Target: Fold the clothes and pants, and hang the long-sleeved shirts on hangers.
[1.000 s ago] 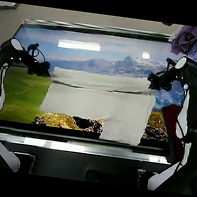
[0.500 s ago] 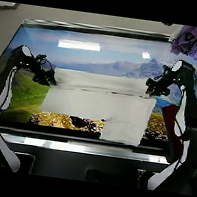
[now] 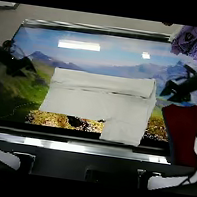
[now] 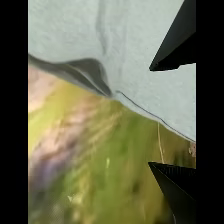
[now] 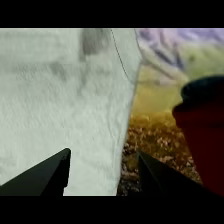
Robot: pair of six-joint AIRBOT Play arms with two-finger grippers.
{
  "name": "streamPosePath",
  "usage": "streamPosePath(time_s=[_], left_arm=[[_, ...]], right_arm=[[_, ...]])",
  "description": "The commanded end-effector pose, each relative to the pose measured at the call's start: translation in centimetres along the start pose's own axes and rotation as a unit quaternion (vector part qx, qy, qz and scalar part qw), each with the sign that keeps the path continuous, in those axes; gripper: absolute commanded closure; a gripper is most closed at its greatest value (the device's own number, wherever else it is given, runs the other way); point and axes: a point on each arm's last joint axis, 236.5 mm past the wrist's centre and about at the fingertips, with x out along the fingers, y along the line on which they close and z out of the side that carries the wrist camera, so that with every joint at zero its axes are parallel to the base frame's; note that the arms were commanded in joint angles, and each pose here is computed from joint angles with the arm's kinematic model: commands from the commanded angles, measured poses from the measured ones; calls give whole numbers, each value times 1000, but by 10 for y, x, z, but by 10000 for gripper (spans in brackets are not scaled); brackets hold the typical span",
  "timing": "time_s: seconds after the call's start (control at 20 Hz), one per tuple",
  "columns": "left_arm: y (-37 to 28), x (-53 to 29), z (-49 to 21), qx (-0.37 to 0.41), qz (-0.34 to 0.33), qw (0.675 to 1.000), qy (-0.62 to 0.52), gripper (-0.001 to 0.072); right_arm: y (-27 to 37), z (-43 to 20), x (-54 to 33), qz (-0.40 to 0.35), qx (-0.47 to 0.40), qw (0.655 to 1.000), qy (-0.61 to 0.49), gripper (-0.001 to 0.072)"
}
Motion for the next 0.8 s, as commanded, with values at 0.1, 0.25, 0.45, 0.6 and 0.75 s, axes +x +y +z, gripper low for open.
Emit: streamPosePath(time_s=[0.1, 0.25, 0.45, 0.6, 0.75], left_arm=[[41, 5, -75, -109, -71, 991, -39, 68], [40, 24, -107, -146, -102, 983, -34, 68], [37, 33, -121, -149, -106, 983, -12, 68], [37, 33, -122, -149, -106, 983, -10, 68], [37, 33, -122, -149, -106, 983, -10, 68]], right_arm=[[-25, -135, 36, 63, 79, 994, 40, 219], [-24, -186, 70, 66, 98, 992, 52, 219], [-10, -229, 103, 109, 111, 984, 89, 220], [2, -222, 115, 142, 127, 980, 60, 232], [11, -215, 121, 168, 151, 973, 41, 235]])
